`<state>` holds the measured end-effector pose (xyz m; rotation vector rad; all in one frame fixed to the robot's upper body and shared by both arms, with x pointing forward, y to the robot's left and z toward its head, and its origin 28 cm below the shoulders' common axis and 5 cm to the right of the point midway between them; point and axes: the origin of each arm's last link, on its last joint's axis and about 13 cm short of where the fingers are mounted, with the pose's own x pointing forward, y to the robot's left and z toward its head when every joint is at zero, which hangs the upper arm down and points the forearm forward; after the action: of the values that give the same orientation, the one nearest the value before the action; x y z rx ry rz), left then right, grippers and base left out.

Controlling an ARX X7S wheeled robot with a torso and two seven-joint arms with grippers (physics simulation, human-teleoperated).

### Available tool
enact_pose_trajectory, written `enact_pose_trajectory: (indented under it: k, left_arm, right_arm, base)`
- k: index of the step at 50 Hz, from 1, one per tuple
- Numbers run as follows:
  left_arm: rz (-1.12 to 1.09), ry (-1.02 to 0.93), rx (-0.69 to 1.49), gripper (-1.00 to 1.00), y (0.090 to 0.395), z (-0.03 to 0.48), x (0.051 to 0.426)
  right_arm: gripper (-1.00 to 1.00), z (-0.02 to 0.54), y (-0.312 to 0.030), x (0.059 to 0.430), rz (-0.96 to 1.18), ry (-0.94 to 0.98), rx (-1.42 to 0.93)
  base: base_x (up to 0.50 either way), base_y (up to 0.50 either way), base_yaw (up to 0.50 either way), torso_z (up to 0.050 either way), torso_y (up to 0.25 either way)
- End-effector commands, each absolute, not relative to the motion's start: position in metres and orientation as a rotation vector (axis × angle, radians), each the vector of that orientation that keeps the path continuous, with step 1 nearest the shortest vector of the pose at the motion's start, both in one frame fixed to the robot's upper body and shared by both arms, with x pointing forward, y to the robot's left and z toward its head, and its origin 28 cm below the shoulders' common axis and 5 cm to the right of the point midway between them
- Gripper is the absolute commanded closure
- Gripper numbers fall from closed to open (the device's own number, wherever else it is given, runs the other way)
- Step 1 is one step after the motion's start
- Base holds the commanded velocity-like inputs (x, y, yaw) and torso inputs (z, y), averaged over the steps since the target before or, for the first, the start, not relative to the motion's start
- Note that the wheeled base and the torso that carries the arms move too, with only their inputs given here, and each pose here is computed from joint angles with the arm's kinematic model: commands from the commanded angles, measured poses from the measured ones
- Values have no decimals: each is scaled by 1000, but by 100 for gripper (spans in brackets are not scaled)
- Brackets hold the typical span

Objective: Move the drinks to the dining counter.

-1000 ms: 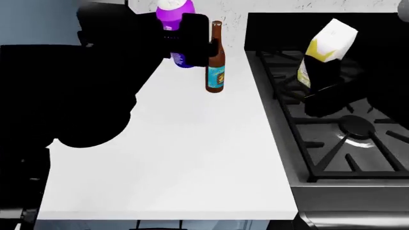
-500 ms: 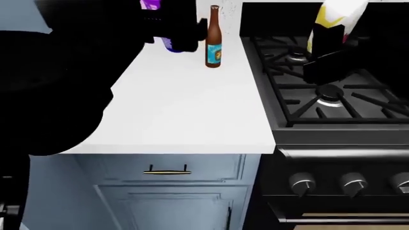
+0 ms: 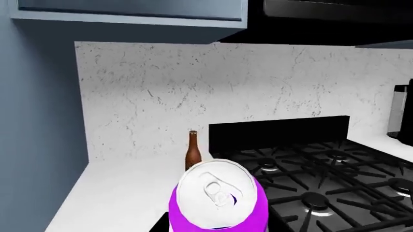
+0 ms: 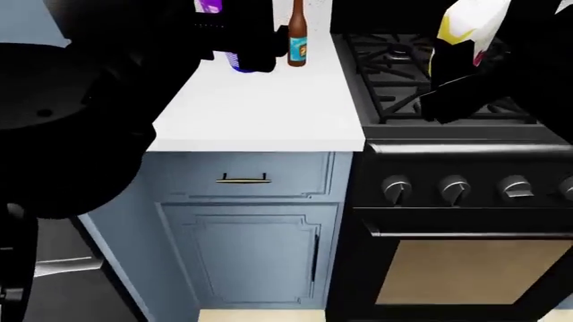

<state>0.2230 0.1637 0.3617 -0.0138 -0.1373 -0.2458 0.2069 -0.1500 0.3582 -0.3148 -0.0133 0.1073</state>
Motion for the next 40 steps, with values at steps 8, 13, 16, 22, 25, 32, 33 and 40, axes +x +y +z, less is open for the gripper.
enact_pose_trajectory:
  k: [8, 13, 16, 22, 25, 32, 33, 40]
  left_arm:
    - [-246, -148, -23, 100, 164, 364, 222]
    - [-246, -150, -22, 100, 164, 364, 221]
    - [-249, -149, -23, 100, 164, 364, 221]
    - [-250, -149, -23, 100, 164, 363, 221]
    - [-252, -147, -23, 100, 164, 363, 221]
    - [-255, -144, -23, 100, 163, 363, 221]
    - [-255, -144, -23, 100, 163, 363, 221]
    - [-250, -142, -20, 100, 163, 363, 222]
  right_arm:
    - [100, 361, -151, 209, 72, -23, -333]
    - [100, 361, -151, 210, 62, -25, -339]
    - [100, 360, -151, 210, 59, -22, -337]
    - [100, 359, -150, 210, 66, -21, -338]
    - [100, 359, -150, 211, 64, -19, -335]
    - [100, 360, -149, 211, 61, -25, -324]
    - [100, 360, -149, 211, 61, -26, -323]
    - [100, 363, -148, 210, 90, -86, -325]
  base:
    - [-500, 0, 0, 0, 0]
    - [-500, 0, 0, 2, 0]
    - [-500, 0, 0, 0, 0]
    - [-500, 0, 0, 0, 0]
    - [-500, 0, 0, 0, 0]
    - [-500, 0, 0, 1, 0]
    - [-500, 0, 0, 0, 0]
    - [-500, 0, 0, 0, 0]
